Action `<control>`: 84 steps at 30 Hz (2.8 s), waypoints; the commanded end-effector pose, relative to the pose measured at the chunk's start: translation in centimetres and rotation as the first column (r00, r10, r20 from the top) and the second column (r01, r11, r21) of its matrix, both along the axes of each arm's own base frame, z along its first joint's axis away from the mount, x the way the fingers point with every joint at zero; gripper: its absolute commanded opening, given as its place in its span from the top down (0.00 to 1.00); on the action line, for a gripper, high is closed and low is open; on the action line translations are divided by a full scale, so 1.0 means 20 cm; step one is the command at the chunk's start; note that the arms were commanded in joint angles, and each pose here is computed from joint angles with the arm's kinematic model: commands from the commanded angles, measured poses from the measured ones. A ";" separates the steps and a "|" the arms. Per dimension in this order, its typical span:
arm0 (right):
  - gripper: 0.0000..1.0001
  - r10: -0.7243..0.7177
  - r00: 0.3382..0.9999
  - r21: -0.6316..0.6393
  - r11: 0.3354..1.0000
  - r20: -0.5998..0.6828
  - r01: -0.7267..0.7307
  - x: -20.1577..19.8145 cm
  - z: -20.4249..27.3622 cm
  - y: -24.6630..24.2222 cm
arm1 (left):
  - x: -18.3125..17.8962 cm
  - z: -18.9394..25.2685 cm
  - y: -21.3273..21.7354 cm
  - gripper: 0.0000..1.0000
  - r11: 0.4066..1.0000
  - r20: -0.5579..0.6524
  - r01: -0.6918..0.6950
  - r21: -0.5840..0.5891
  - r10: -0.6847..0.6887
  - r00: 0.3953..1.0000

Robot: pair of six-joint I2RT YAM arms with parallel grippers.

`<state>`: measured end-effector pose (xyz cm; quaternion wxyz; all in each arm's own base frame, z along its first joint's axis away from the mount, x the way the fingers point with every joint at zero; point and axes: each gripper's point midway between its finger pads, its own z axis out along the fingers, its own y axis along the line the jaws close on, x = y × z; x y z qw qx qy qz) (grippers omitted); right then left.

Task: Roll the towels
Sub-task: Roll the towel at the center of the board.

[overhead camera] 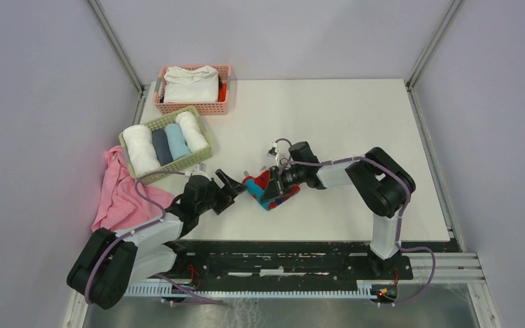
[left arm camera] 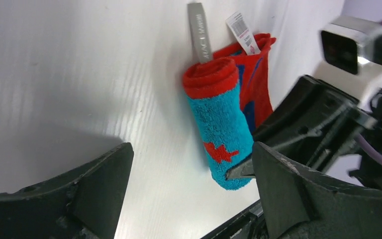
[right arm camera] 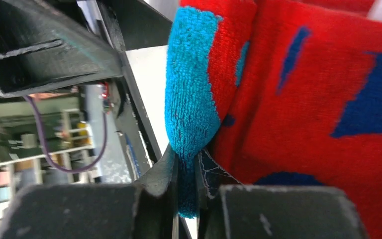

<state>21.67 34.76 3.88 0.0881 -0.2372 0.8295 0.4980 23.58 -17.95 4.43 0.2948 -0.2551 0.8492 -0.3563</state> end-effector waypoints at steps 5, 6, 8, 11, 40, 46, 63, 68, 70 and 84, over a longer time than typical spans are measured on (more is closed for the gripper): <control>0.89 -0.049 0.955 0.254 0.959 -0.293 0.127 0.05 0.08 0.02 | 0.07 0.10 -0.14 0.05 0.989 0.126 0.086 -0.121 -0.070 0.990; 0.88 -0.061 0.945 0.239 0.960 -0.322 0.143 0.04 0.04 0.00 | 0.08 0.10 -0.15 0.06 0.988 0.119 0.084 -0.133 -0.068 0.991; 0.87 -0.083 0.932 0.207 0.964 -0.353 0.164 0.03 -0.02 -0.03 | 0.09 0.06 -0.16 0.07 0.987 0.096 0.078 -0.142 -0.064 0.993; 0.85 -0.111 0.923 0.137 0.976 -0.368 0.172 -0.01 -0.11 -0.08 | 0.12 0.02 -0.19 0.10 0.986 0.064 0.071 -0.148 -0.062 0.996; 0.47 -0.119 0.958 -0.264 0.946 0.262 0.190 0.07 0.20 -0.33 | 0.15 -0.21 0.02 0.76 0.941 -0.182 -0.073 0.330 0.140 0.973; 0.42 -0.021 0.806 -0.292 0.926 0.592 0.238 0.03 0.29 -0.16 | 0.12 -0.18 0.13 0.75 0.904 -0.178 -0.143 0.404 0.231 0.956; 0.33 0.188 0.521 -0.354 0.904 0.833 0.239 0.02 0.19 0.21 | 0.07 -0.17 0.18 0.73 0.889 -0.194 -0.161 0.429 0.265 0.945; 0.38 0.268 0.562 -0.451 0.866 0.783 0.217 -0.01 0.05 0.18 | 0.06 -0.18 0.18 0.73 0.890 -0.201 -0.173 0.423 0.278 0.939; 0.43 0.296 0.594 -0.496 0.844 0.748 0.204 -0.05 -0.01 0.15 | 0.05 -0.18 0.19 0.72 0.890 -0.204 -0.182 0.418 0.287 0.936; 0.99 0.349 0.738 -0.630 0.766 0.577 0.130 -0.21 -0.22 -0.10 | -0.01 -0.19 0.24 0.55 0.883 -0.225 -0.324 0.339 0.410 0.884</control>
